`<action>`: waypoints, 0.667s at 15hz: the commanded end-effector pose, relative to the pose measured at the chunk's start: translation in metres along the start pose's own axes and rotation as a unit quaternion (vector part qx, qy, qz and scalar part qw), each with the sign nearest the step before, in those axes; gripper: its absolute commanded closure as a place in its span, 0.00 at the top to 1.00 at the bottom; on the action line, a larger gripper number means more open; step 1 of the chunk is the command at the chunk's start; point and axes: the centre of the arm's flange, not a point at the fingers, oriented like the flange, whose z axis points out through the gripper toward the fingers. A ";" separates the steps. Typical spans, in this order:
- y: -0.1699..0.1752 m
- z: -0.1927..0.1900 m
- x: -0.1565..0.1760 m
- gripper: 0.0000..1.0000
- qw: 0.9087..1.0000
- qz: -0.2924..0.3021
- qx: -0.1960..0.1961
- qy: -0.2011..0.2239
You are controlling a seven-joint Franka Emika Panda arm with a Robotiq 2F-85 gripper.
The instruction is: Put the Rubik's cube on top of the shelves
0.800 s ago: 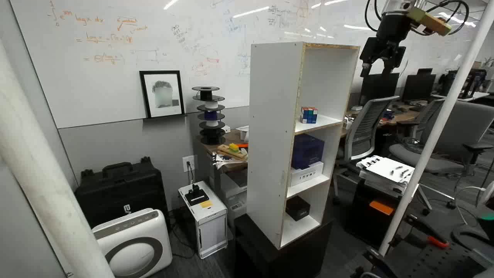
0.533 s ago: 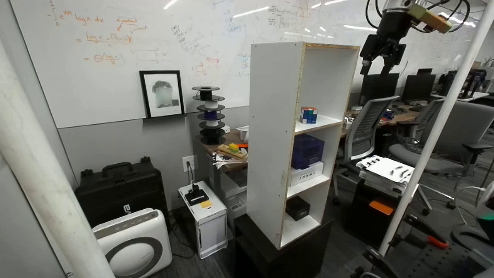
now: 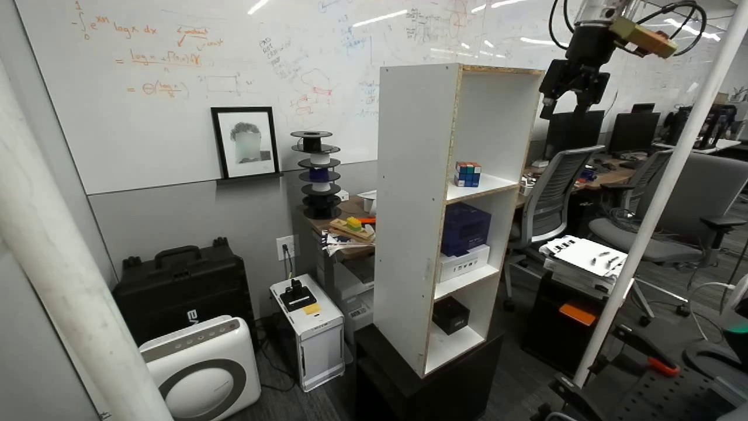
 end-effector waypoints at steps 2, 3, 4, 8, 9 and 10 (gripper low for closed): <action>-0.011 0.059 0.033 1.00 0.998 0.038 -0.013 0.047; -0.011 0.072 0.041 1.00 0.997 0.045 -0.016 0.056; -0.012 0.088 0.051 1.00 0.997 0.050 -0.015 0.063; -0.017 0.139 0.089 1.00 0.992 0.067 -0.008 0.111; -0.019 0.149 0.097 1.00 0.990 0.071 -0.007 0.120; -0.022 0.157 0.105 1.00 0.989 0.072 -0.005 0.129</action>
